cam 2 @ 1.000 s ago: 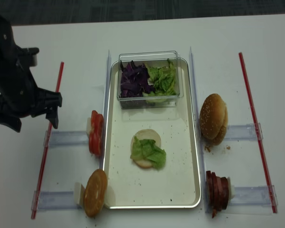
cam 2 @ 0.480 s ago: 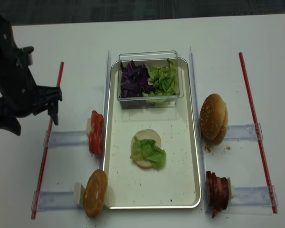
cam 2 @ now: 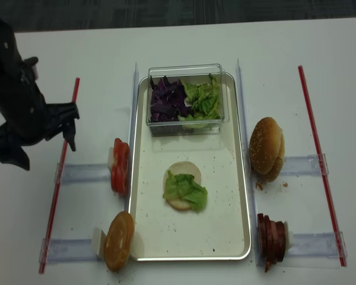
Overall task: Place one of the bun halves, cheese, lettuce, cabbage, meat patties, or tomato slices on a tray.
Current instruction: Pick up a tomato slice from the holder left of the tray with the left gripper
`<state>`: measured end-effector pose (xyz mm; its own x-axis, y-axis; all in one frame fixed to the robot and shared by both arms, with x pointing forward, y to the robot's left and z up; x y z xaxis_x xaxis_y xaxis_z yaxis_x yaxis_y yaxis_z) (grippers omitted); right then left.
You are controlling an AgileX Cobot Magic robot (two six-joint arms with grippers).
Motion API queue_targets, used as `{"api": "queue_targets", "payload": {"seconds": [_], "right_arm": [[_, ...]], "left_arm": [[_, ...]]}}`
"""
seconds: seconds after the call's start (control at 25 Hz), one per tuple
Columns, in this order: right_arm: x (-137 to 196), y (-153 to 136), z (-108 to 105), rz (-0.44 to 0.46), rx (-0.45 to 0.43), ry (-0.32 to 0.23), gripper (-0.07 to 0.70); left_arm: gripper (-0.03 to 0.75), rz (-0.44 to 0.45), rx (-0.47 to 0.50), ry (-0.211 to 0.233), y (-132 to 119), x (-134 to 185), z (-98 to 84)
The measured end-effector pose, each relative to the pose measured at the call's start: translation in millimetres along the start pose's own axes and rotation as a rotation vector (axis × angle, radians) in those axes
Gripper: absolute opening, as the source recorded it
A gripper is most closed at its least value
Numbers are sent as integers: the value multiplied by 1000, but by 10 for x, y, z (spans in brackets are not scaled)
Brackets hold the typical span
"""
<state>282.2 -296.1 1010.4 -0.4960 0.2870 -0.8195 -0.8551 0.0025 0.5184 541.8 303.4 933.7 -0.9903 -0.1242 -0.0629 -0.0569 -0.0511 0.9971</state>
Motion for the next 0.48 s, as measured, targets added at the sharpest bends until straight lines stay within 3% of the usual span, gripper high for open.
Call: {"api": "queue_targets", "payload": {"seconds": [0.16,0.48], "right_arm": [[0,0,0,0,0,0,427],[0,0,0,0,0,0,427]], "left_arm": [[653,-32,20,-44,8,-25,-168],[653,-52,37,-176,33,49,-582]]}}
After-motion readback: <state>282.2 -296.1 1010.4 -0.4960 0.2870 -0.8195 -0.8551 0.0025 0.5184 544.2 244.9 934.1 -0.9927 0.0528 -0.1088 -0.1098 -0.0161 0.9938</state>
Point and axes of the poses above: a point on each arm's last joint axis where the gripper is mounted, y pointing back along that axis away from the gripper, z along the wrist's bending axis when the last joint is at zero, x = y × z, the point moved 6 cm from there along -y, pointing out along that axis toward the gripper, and after that the axes turned 15 degrees about -y, right-handed, at the moved point
